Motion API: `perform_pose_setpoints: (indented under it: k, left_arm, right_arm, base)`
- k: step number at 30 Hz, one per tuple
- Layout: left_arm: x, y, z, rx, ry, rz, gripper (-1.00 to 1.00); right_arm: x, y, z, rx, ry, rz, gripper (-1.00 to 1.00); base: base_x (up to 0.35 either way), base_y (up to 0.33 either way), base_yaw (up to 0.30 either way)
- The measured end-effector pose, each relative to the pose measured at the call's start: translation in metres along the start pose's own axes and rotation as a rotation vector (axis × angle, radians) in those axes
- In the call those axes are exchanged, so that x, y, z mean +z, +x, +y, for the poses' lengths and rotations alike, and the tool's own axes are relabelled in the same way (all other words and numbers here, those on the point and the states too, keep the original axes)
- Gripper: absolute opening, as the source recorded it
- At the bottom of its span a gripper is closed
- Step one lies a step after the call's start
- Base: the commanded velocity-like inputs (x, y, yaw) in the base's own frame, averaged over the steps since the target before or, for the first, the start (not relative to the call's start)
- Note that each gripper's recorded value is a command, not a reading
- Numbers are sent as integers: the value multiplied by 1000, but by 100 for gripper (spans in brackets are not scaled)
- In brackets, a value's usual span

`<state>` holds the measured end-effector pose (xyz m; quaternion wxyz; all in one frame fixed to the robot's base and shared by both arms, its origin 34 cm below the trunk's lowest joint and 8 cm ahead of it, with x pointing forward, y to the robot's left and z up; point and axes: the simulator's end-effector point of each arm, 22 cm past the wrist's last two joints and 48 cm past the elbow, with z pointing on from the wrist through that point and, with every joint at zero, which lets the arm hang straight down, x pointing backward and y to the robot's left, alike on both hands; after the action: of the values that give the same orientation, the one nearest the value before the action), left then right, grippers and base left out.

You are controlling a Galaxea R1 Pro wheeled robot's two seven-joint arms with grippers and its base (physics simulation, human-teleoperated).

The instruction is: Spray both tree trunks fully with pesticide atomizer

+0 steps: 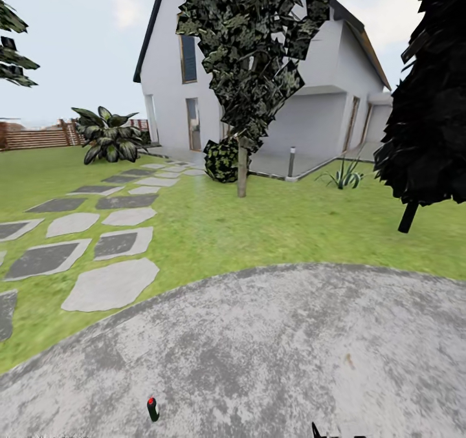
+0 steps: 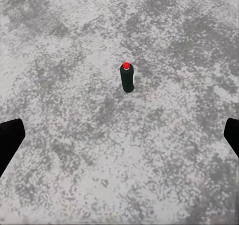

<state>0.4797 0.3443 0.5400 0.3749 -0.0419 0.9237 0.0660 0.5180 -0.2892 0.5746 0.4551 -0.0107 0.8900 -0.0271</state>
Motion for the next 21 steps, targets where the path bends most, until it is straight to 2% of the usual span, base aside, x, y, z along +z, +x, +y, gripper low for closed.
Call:
perform_pose_setpoints:
  k: [8,21]
  left_arm:
    - [-1,5,-2,-1,2,5,100]
    - [0,6,-1,-2,-1,8,100]
  right_arm:
    - [0,1,0,-2,-1,3,100]
    - [-5,26,1,-2,-3,57,100]
  base:
    - [200,-243,270]
    - [90,-273,270]
